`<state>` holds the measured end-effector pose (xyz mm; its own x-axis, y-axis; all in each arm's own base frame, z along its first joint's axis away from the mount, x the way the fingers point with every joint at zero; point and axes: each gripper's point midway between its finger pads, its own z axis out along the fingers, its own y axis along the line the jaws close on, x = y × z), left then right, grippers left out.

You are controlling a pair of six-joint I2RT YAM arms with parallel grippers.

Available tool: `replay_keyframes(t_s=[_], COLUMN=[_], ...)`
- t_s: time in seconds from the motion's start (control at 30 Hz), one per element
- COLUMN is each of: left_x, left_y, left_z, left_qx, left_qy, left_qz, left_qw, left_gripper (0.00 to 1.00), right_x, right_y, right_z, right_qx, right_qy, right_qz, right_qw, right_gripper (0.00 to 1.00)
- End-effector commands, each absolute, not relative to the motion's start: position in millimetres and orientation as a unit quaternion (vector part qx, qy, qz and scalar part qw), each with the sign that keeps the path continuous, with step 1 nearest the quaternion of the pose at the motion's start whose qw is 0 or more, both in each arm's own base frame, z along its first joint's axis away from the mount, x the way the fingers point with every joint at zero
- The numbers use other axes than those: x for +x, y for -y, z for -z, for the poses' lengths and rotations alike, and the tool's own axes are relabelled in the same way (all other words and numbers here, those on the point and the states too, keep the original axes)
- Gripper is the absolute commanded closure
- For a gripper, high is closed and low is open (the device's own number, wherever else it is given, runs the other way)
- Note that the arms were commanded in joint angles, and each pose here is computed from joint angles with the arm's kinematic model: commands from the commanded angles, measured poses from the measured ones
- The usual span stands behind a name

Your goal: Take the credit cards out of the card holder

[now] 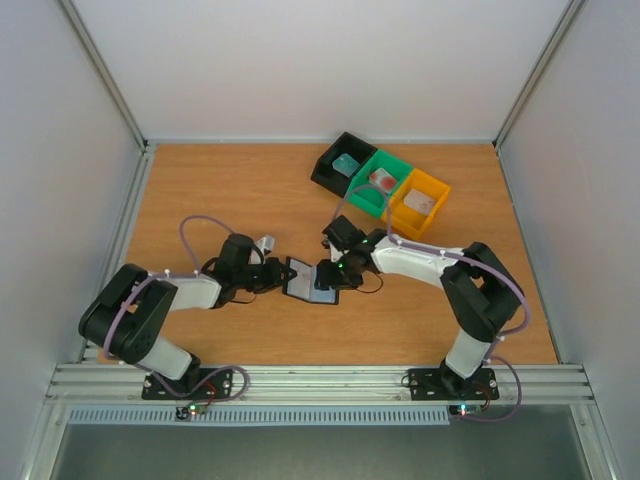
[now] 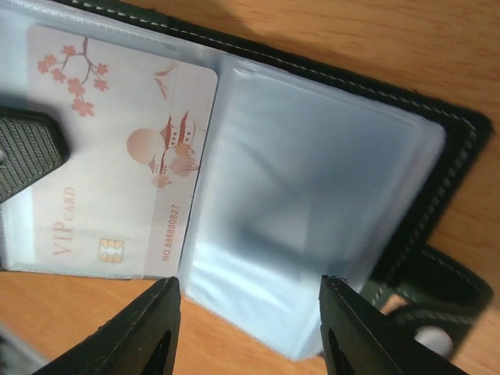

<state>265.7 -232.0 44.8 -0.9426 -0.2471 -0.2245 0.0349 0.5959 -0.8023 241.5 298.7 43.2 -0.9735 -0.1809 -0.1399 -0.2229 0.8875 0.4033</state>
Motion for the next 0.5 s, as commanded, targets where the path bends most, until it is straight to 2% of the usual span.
replay_keyframes(t_s=[0.0,0.1,0.27,0.4,0.47], left_x=[272,267,259,253,234], left_y=[242,251,254,259,269], left_z=[-84,-124,-175,-203,-231], left_qx=[-0.011,0.056,0.135,0.137,0.195], left_qy=[-0.845,-0.803,-0.743,-0.717,-0.676], left_qz=[0.488,0.527,0.552,0.586,0.612], left_qw=[0.220,0.273,0.353,0.351,0.362], left_gripper=[1.00,1.00,1.00,1.00,1.00], right_x=[249,246,232,216,214], right_y=[-311,-311,-305,-303,-295], right_z=[-90,-120,-163,-194,-207], right_qx=[-0.118,-0.129,-0.178,-0.216,-0.224], right_qy=[-0.925,-0.882,-0.833,-0.796,-0.784], right_qz=[-0.351,-0.443,-0.505,-0.541,-0.550], right_qw=[0.080,0.097,0.137,0.163,0.179], right_gripper=[0.52,0.56,0.62,0.63,0.63])
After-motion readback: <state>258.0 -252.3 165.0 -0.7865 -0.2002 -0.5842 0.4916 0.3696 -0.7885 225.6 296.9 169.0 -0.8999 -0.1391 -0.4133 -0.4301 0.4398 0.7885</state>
